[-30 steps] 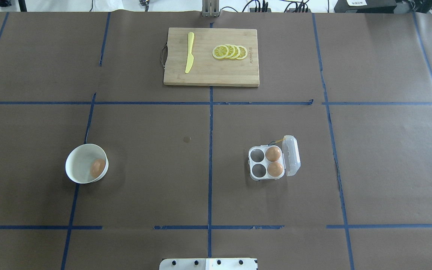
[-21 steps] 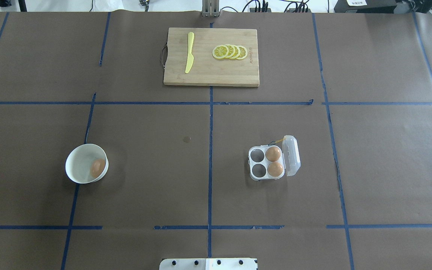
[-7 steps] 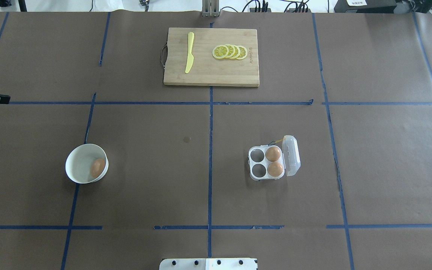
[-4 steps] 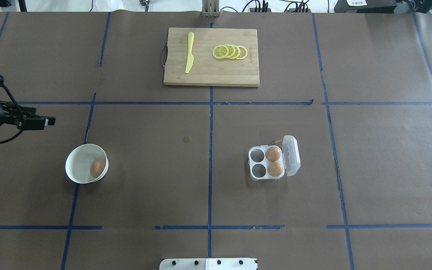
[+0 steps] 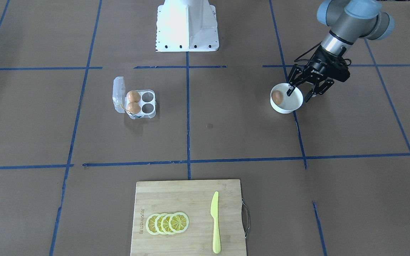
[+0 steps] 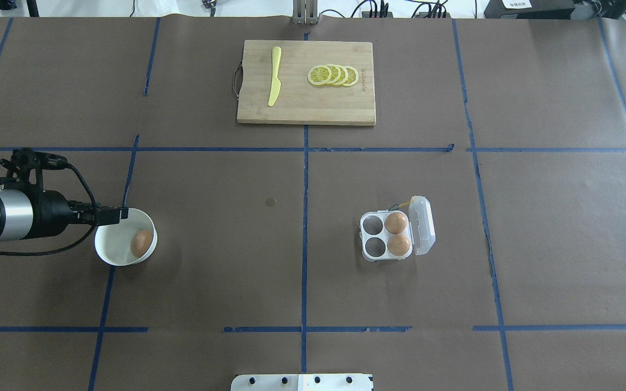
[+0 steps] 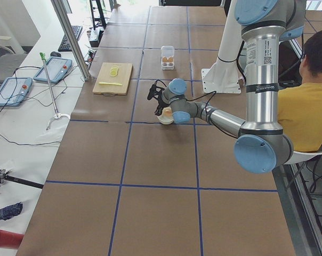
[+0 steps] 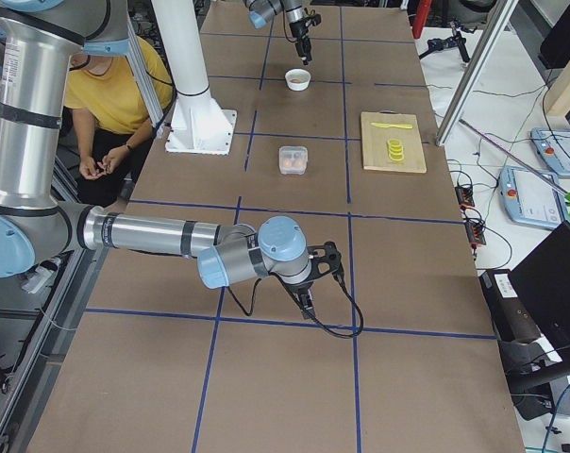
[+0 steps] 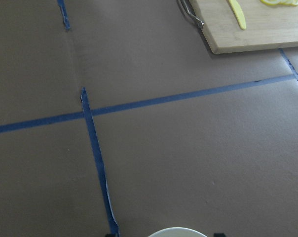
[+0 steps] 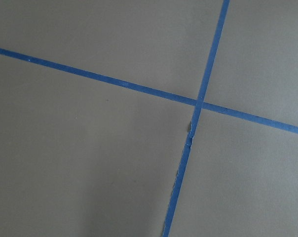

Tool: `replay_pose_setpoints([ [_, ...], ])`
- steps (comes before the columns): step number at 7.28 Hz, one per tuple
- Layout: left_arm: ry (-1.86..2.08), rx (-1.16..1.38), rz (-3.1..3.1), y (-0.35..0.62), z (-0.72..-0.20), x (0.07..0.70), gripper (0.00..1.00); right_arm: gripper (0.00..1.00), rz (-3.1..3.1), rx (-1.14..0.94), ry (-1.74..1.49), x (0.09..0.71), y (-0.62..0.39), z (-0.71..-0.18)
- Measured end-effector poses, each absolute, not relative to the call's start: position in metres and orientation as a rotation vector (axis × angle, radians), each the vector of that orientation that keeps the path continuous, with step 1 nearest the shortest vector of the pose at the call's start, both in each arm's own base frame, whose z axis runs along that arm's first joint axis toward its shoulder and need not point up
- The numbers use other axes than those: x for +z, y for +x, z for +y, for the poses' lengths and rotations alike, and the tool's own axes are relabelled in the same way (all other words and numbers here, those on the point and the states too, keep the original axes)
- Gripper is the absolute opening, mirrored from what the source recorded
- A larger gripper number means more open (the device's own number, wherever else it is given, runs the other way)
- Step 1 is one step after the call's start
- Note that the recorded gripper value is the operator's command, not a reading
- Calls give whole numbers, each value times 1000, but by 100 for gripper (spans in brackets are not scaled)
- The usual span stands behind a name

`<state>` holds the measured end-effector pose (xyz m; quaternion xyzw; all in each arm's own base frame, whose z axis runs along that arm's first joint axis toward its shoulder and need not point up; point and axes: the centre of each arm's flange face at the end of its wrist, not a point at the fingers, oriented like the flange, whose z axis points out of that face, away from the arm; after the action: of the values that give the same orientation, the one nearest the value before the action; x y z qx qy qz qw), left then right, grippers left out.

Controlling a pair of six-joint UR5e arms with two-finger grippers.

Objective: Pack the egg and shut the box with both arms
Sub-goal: 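Reach the left gripper down into the white bowl toward the brown egg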

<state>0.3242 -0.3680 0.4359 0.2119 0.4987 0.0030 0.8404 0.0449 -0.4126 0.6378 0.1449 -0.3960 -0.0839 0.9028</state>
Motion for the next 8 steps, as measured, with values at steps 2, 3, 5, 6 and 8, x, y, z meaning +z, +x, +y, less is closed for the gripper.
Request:
replay_pose_setpoints([
  [2, 434, -4, 1006, 340, -361, 445, 71, 100, -819, -172, 300, 638, 45, -413],
  [3, 423, 5, 993, 348, -355, 448, 71, 100, -819, -173, 300, 638, 45, -412],
  [5, 408, 31, 980, 363, -342, 450, 71, 100, -819, -173, 300, 639, 45, -412],
  [6, 403, 45, 981, 370, -336, 450, 71, 100, -819, -174, 299, 639, 45, -412],
  [8, 398, 58, 987, 377, -332, 448, 71, 100, -818, -174, 298, 639, 45, -412],
])
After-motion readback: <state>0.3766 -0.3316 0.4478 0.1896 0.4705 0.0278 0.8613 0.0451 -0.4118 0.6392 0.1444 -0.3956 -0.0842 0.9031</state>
